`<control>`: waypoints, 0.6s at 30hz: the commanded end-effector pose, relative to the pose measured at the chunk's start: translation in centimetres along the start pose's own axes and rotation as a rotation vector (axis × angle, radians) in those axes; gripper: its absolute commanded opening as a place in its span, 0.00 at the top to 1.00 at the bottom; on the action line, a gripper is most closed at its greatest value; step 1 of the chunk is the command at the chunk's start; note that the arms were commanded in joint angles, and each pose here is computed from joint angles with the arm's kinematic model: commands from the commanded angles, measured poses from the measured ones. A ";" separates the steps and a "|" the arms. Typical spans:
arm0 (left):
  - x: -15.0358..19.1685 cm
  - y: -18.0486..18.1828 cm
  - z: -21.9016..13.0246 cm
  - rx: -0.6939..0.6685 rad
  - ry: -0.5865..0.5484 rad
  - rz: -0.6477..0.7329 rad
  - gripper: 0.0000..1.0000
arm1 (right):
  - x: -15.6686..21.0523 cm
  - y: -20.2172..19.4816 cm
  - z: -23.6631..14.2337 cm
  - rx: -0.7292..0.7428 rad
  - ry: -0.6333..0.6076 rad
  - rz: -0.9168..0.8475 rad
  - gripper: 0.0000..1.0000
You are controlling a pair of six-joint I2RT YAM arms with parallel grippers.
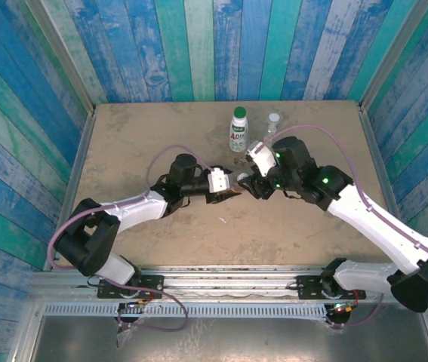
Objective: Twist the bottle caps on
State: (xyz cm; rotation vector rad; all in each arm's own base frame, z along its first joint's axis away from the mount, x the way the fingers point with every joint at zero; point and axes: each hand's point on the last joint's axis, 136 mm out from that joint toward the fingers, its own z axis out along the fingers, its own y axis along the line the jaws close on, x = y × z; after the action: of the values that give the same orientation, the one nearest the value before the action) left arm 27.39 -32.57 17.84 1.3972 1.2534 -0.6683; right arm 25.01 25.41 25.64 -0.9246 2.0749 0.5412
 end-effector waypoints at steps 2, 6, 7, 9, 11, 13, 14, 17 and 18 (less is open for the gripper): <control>-2.8 -0.9 -0.1 0.093 -0.197 -0.138 0.50 | -4.1 0.4 -2.8 0.010 -0.297 -0.064 0.28; -4.2 -1.2 -0.2 0.146 -0.280 -0.182 0.50 | -4.4 1.0 -3.1 -0.024 -0.411 -0.072 0.28; -4.5 -1.3 -0.2 0.158 -0.293 -0.185 0.49 | -4.2 1.1 -2.8 -0.029 -0.401 -0.070 0.28; -4.6 -1.4 -0.1 0.170 -0.299 -0.185 0.50 | -3.8 1.2 -2.3 -0.043 -0.373 -0.071 0.30; -4.7 -1.3 0.0 0.174 -0.298 -0.181 0.50 | -3.6 1.5 -1.7 -0.066 -0.348 -0.077 0.38; -4.6 -1.3 0.1 0.177 -0.289 -0.175 0.50 | -3.4 1.5 -1.1 -0.072 -0.334 -0.077 0.45; -4.5 -1.4 0.1 0.181 -0.282 -0.174 0.49 | -3.2 1.5 -0.9 -0.072 -0.326 -0.077 0.49; -4.3 -1.3 0.2 0.177 -0.269 -0.165 0.49 | -3.0 1.7 -0.3 -0.087 -0.311 -0.082 0.60; -4.1 -1.4 0.1 0.175 -0.262 -0.164 0.48 | -3.0 1.7 -0.2 -0.092 -0.309 -0.087 0.64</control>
State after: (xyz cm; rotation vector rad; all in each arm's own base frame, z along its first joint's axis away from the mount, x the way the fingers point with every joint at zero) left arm 25.09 -33.91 21.11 1.2811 1.1458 -1.0484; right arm 24.82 27.25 27.37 -0.9033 1.7769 0.6753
